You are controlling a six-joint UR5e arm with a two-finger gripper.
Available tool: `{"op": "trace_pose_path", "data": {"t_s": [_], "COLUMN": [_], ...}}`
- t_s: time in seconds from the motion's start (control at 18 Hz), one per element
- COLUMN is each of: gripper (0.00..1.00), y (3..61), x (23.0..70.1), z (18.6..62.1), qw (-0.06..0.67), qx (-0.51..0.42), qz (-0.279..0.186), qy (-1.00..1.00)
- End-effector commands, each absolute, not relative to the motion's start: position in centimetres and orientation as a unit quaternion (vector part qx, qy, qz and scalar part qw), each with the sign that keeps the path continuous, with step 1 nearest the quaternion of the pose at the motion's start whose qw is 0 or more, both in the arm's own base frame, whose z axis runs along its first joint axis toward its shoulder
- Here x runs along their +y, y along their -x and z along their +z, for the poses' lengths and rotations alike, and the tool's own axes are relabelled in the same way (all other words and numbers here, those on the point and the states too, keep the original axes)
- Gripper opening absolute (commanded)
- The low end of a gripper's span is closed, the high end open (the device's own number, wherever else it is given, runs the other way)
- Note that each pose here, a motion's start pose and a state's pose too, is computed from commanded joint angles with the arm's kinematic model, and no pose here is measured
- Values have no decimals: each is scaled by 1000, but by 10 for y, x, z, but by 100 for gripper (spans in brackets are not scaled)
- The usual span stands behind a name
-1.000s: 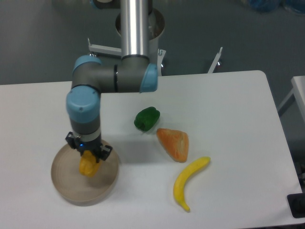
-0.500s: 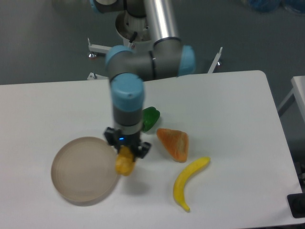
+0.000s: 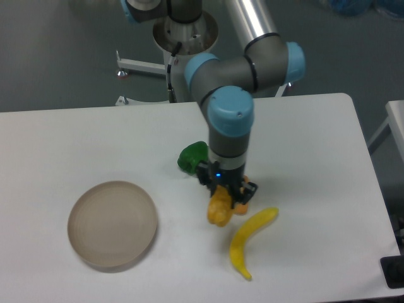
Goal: Pick up the yellow pepper from the plate
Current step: 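Lift the yellow pepper off the plate and carry it toward the banana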
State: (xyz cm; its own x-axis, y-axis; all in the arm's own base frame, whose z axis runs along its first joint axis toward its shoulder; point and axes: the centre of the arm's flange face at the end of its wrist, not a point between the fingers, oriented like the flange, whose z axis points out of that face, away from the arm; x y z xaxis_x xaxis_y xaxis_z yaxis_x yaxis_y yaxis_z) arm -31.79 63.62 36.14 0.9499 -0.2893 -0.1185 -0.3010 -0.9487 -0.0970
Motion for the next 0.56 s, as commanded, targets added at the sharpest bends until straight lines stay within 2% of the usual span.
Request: {"op": "trace_pose_path", "data": {"t_s": [0.56], "gripper": [40], "y": [325], "x": [634], "z": [359], "qw": [55], "qx": [152], "qz": [53], "qy": [985]}}
